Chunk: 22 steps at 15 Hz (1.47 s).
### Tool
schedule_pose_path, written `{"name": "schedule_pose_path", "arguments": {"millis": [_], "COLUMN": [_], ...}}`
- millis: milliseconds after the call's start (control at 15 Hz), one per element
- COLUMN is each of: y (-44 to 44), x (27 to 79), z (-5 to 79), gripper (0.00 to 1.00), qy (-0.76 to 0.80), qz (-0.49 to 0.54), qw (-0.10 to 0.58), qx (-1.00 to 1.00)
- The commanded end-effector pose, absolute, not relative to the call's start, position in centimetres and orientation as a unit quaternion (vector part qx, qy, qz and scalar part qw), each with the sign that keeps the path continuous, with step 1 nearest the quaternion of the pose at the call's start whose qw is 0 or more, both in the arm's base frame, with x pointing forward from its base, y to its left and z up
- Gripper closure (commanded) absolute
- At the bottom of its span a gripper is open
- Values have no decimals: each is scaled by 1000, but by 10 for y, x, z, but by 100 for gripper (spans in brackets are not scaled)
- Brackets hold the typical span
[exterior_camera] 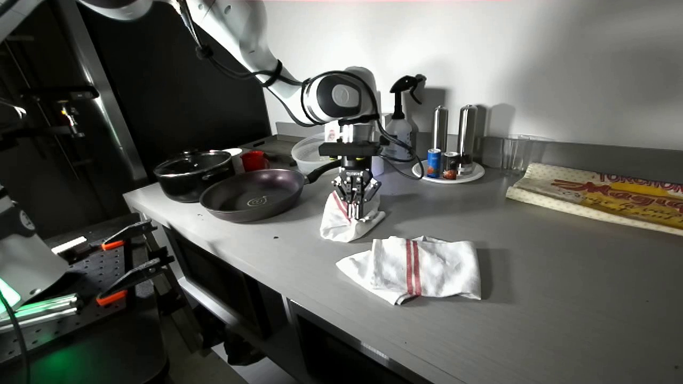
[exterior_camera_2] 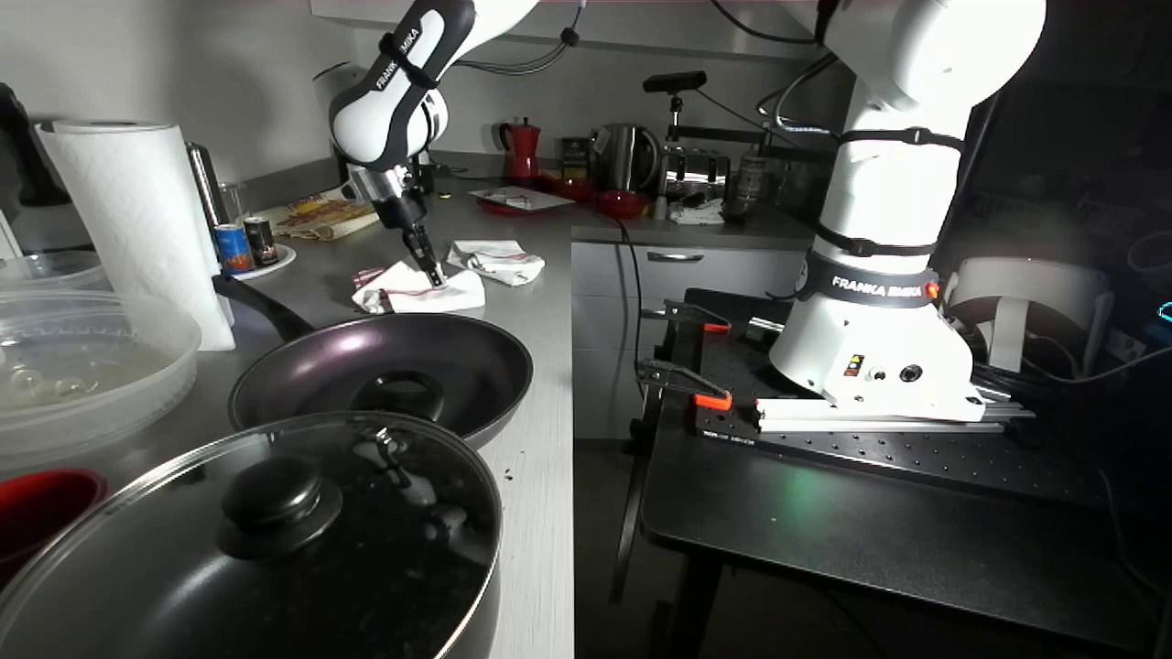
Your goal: Use the towel to wipe the pan
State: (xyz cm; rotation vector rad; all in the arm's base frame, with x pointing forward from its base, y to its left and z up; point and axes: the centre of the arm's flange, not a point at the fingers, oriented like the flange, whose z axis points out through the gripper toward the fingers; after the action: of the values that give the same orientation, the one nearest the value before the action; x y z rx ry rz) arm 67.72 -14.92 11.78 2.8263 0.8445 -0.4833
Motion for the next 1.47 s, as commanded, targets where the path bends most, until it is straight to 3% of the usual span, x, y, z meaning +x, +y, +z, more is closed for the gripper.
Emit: {"name": "schedule_pose_path", "arguments": {"millis": [0,800,1400], "y": [-138,-93,46], "x": [649,554,480], "z": [161,294,294], "gripper": [96,96,96], "qy": [272,296,364], "qz": [-143,-55,-31], "qw": [82,108,152], "qx": [948,947,919]}}
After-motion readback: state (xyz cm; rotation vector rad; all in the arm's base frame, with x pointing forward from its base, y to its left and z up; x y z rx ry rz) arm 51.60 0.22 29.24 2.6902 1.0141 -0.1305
